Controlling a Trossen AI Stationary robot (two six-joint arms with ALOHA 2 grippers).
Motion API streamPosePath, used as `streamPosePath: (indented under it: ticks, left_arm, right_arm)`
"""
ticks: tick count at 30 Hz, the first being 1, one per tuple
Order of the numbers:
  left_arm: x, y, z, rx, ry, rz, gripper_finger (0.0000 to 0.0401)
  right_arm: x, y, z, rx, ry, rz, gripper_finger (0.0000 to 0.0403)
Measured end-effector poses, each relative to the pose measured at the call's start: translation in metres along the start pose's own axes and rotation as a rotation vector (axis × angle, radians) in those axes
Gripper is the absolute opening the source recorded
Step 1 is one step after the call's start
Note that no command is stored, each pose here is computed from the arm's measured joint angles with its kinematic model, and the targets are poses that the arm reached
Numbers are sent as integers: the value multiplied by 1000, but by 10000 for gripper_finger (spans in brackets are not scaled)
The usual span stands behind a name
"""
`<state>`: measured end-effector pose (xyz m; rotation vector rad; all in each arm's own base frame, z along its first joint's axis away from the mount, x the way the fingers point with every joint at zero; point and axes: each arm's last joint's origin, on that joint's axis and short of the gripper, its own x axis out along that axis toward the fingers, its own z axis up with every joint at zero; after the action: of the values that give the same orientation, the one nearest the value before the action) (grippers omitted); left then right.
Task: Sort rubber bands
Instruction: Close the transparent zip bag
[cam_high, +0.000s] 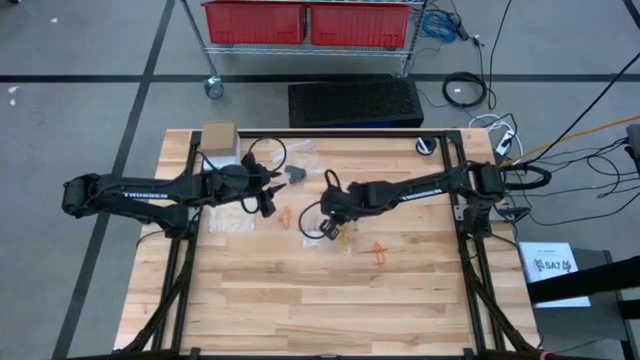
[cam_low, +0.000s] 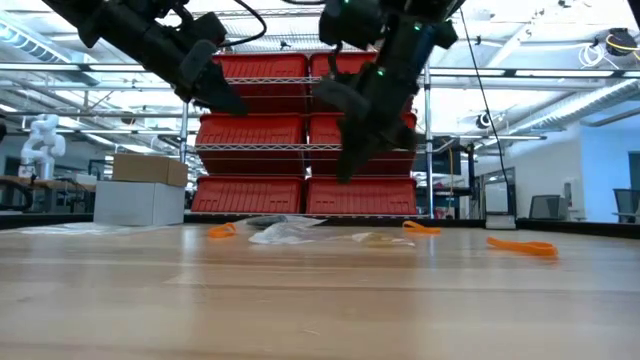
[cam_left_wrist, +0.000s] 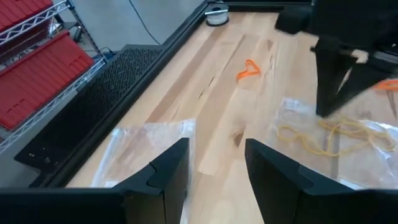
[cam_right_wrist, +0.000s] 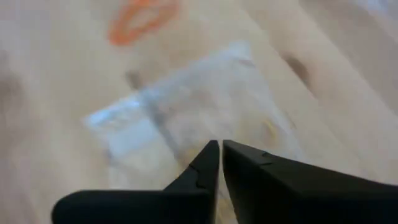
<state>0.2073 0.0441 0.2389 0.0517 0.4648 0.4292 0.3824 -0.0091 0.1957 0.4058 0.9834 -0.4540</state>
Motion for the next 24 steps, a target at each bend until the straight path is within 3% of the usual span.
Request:
streamPosePath:
  ticks: [5,11,16,24]
  left_arm:
    - [0,-1,0,-49,2,-9,164]
    - [0,2,0,-53,-3,47,164]
    - [1,8,0,-66,-1,78,164]
    - [3,15,-1,-80,6,108,164]
  right_arm:
    - [13,-9,13,-105,-28,76,65]
    - [48,-36,14,-219,61,62,94]
    - [64,-60,28,-237,26,148,98]
    - [71,-77,40,-317,-26,328,136]
